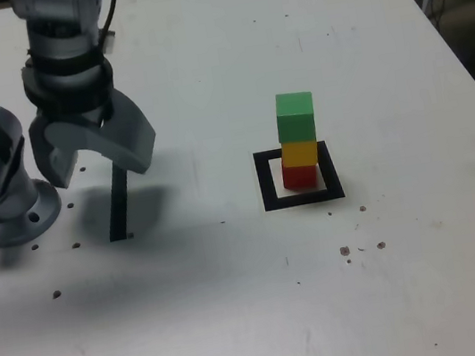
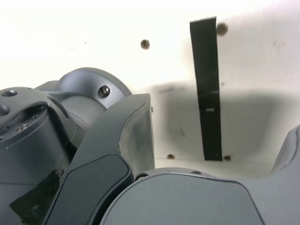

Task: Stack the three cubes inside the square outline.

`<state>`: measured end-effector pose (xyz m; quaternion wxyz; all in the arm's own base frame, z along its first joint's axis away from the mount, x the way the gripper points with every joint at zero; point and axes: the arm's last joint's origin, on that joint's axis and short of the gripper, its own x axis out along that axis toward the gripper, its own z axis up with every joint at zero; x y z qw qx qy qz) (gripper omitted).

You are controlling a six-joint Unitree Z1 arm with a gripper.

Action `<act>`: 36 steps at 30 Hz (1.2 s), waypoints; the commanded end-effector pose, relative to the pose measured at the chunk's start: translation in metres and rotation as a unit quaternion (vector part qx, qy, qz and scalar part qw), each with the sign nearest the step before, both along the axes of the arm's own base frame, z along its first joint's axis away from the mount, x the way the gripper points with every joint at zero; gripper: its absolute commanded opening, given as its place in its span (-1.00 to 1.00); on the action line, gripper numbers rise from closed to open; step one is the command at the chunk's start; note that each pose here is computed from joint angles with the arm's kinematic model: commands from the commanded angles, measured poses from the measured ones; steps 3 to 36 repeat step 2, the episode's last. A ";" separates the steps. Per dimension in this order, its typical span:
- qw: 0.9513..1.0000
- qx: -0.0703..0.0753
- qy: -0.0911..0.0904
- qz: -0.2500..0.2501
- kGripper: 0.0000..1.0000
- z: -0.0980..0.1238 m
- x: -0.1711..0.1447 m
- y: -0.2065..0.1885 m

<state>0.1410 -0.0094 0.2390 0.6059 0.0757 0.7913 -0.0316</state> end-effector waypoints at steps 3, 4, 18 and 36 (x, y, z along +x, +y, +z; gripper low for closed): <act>1.000 -0.004 0.003 -0.001 0.98 0.003 -0.001 0.000; 1.000 -0.004 0.003 -0.001 0.98 0.003 -0.001 0.000; 1.000 -0.004 0.003 -0.001 0.98 0.003 -0.001 0.000; 1.000 -0.004 0.003 -0.001 0.98 0.003 -0.001 0.000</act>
